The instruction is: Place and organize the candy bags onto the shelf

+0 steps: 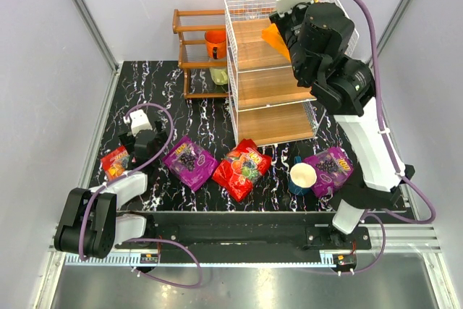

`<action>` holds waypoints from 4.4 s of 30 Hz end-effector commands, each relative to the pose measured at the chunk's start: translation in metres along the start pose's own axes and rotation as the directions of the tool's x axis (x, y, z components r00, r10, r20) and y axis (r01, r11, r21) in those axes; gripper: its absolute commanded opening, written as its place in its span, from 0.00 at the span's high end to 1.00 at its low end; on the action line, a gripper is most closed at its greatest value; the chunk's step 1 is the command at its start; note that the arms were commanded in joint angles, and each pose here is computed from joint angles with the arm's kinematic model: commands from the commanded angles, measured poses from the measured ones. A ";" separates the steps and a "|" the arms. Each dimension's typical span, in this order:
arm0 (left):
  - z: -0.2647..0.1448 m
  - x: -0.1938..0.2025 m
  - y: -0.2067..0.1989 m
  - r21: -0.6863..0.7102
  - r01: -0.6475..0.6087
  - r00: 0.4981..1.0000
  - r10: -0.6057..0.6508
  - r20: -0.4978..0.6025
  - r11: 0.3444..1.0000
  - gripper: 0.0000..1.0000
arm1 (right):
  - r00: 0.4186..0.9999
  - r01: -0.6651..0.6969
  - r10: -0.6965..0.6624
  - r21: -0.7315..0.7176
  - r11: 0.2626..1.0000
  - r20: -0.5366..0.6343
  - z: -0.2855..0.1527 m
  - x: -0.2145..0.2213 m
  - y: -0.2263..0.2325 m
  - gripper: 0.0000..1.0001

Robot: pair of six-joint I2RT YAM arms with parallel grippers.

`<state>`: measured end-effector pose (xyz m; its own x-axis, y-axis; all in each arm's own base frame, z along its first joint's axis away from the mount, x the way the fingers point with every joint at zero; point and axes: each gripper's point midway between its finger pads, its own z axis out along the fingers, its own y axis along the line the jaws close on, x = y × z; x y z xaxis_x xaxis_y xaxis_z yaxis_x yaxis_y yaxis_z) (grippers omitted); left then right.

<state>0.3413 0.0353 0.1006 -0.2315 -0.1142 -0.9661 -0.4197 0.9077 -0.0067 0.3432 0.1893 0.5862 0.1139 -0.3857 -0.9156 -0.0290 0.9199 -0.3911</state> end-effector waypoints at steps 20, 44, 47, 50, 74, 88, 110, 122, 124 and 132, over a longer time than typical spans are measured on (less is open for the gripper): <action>0.005 -0.022 -0.008 0.012 0.028 0.998 -0.029 0.053 1.000 0.01 | 0.975 0.217 -0.206 -0.174 0.961 0.080 0.070 0.038 0.024 0.39; 0.007 -0.022 -0.011 0.025 0.015 0.999 -0.016 0.045 1.000 0.01 | 0.902 -0.400 0.425 -0.229 0.887 0.070 -0.044 0.035 -0.021 0.27; 0.007 -0.023 -0.011 0.025 0.016 0.999 -0.017 0.047 1.000 0.01 | 0.900 -0.425 0.436 -0.241 0.873 -0.006 -0.042 0.057 -0.004 0.18; 0.007 -0.022 -0.011 0.024 0.014 0.999 -0.015 0.044 1.000 0.01 | 0.884 -0.460 0.467 -0.225 0.859 -0.025 -0.038 0.068 0.003 0.10; 0.008 -0.022 -0.011 0.019 0.016 0.999 -0.016 0.040 1.000 0.01 | 0.926 -0.315 0.354 0.249 0.916 -0.129 0.010 0.148 -0.042 0.22; 0.008 -0.021 -0.011 0.017 0.013 0.999 -0.014 0.036 1.000 0.01 | 0.912 -0.355 0.392 0.247 0.902 -0.119 0.015 0.148 -0.064 0.20; 0.008 -0.021 -0.012 0.022 0.009 0.999 -0.010 0.031 1.000 0.01 | 0.920 -0.388 0.392 -0.168 0.906 -0.007 0.029 0.033 -0.037 0.57; 0.009 -0.021 -0.013 0.021 0.006 1.000 -0.007 0.026 1.000 0.01 | 0.903 -0.429 0.421 -0.280 0.859 -0.090 0.099 0.061 -0.014 0.89; 0.009 -0.020 -0.013 0.021 0.007 1.000 -0.007 0.025 1.000 0.01 | 0.902 -0.432 0.413 -0.307 0.848 -0.128 0.101 0.071 -0.003 0.89; 0.009 -0.021 -0.013 0.021 0.008 1.000 -0.008 0.026 1.000 0.01 | 0.847 -0.520 0.424 -0.332 0.787 -0.321 0.086 0.141 0.041 0.91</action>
<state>0.3470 0.0329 0.0981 -0.2612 -0.1073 -0.9593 -0.4095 0.9123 0.0095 0.4660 0.1725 0.4822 -0.1412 0.0107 -0.9899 -0.3744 0.9251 0.0634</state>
